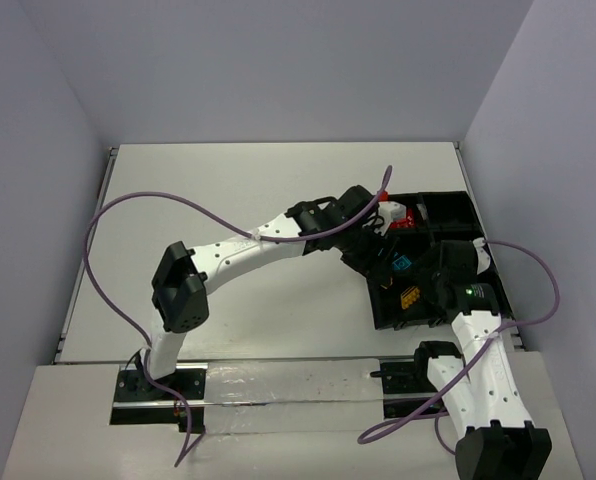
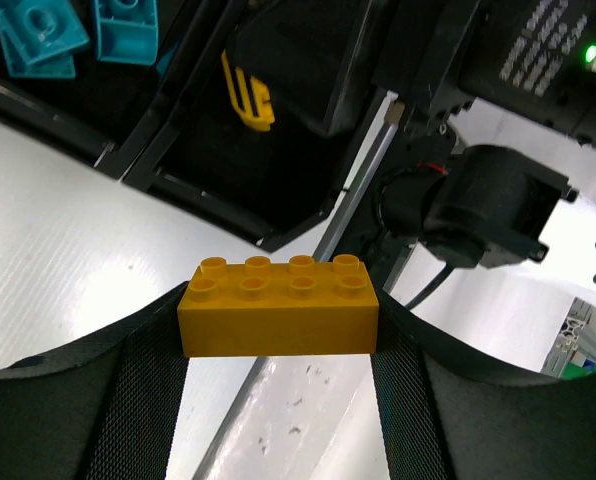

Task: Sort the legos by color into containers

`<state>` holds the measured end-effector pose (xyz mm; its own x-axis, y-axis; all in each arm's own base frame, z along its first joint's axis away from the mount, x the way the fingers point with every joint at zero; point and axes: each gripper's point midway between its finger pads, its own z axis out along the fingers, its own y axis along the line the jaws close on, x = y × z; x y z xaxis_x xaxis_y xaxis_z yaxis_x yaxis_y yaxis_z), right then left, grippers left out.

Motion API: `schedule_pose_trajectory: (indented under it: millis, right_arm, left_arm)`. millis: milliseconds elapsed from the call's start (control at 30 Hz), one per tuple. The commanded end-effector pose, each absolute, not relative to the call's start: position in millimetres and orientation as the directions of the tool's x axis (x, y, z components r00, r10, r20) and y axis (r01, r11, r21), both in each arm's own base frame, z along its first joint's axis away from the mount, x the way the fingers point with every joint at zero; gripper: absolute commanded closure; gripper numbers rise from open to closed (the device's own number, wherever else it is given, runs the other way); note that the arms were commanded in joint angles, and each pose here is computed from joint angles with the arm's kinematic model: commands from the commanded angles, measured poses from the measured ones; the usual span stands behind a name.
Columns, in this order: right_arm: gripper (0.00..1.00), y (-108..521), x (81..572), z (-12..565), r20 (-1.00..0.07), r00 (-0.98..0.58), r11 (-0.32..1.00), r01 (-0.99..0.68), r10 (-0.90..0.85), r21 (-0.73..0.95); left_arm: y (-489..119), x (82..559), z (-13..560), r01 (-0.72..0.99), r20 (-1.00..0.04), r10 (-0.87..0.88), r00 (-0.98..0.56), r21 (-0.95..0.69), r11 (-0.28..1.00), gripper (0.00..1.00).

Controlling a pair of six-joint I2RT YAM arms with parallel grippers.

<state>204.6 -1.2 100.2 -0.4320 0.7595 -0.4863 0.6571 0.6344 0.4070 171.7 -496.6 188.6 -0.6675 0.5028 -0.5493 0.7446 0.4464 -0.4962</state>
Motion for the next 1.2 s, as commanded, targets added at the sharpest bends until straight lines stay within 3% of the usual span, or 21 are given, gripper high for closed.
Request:
schedule_pose_trajectory:
  millis: [0, 167, 500, 567, 700, 833, 1167]
  right_arm:
    - [0.1, -4, 217, 126, -0.535, -0.375, 0.634, 0.619, 0.757, 0.463]
    - [0.01, -8, 218, 169, -0.6, -0.315, 0.653, 0.564, 0.736, 0.505]
    - [0.0, -39, 185, 261, -0.779, -0.114, 0.705, 0.521, 0.616, 0.481]
    - [0.0, -40, 180, 270, -0.791, -0.084, 0.71, 0.505, 0.606, 0.491]
    - [0.0, -40, 176, 278, -0.799, -0.057, 0.714, 0.489, 0.599, 0.501]
    - [0.0, -39, 182, 276, -0.793, -0.074, 0.715, 0.489, 0.604, 0.499]
    - [0.0, -35, 196, 290, -0.82, -0.104, 0.763, 0.446, 0.563, 0.467]
  left_arm:
    - [-530, 167, 205, 0.752, -0.593, 0.464, -0.658, -0.538, 0.38, 0.57]
    - [-556, 172, 175, 0.72, -0.578, 0.429, -0.694, -0.551, 0.422, 0.56]
    - [-601, 185, 125, 0.668, -0.531, 0.406, -0.744, -0.604, 0.434, 0.56]
    - [-604, 186, 122, 0.663, -0.528, 0.401, -0.748, -0.61, 0.433, 0.51]
    - [-605, 185, 116, 0.653, -0.508, 0.412, -0.756, -0.621, 0.434, 0.25]
    - [-598, 187, 128, 0.668, -0.533, 0.402, -0.744, -0.6, 0.44, 0.14]
    - [-528, 185, 225, 0.742, -0.671, 0.351, -0.653, -0.474, 0.474, 0.16]
